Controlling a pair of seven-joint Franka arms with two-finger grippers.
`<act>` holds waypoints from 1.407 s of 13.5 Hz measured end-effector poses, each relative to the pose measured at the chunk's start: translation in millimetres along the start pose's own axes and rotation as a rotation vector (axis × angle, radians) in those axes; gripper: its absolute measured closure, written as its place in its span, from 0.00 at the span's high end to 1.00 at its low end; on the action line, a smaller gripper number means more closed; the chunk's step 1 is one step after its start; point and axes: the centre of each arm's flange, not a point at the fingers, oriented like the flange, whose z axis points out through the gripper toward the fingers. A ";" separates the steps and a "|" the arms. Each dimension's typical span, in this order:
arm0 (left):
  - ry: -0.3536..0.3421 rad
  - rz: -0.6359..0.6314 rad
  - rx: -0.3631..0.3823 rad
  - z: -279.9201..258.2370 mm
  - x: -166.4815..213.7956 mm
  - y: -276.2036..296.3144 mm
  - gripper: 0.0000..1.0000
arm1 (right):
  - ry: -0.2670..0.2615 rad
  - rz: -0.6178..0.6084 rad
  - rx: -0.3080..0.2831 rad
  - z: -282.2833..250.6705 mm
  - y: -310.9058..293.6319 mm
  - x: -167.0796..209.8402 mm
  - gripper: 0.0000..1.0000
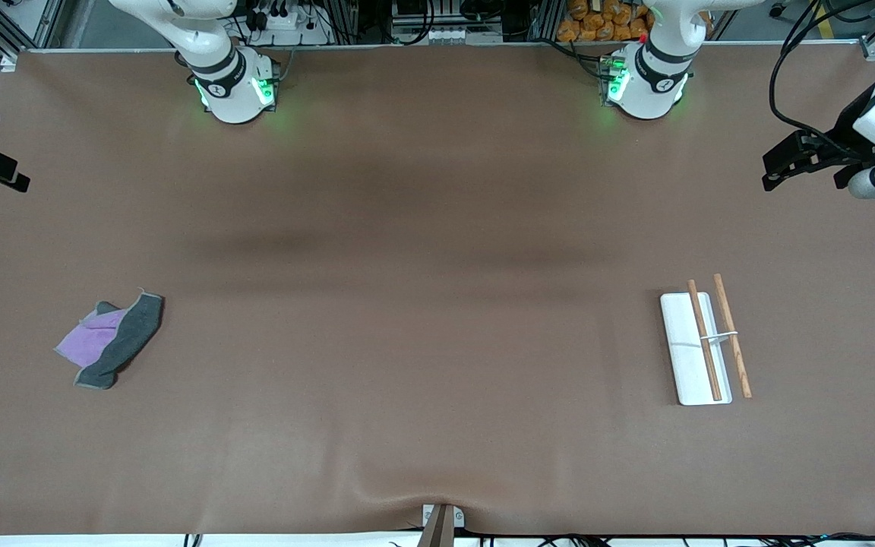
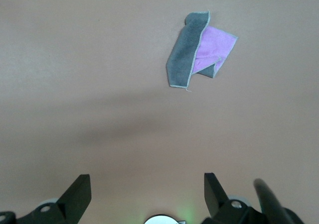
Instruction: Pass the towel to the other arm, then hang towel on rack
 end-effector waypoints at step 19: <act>-0.006 -0.001 -0.001 4.2 3.8 -0.6 1.00 | -0.059 -0.003 -0.002 41.2 -1.6 24.1 1.00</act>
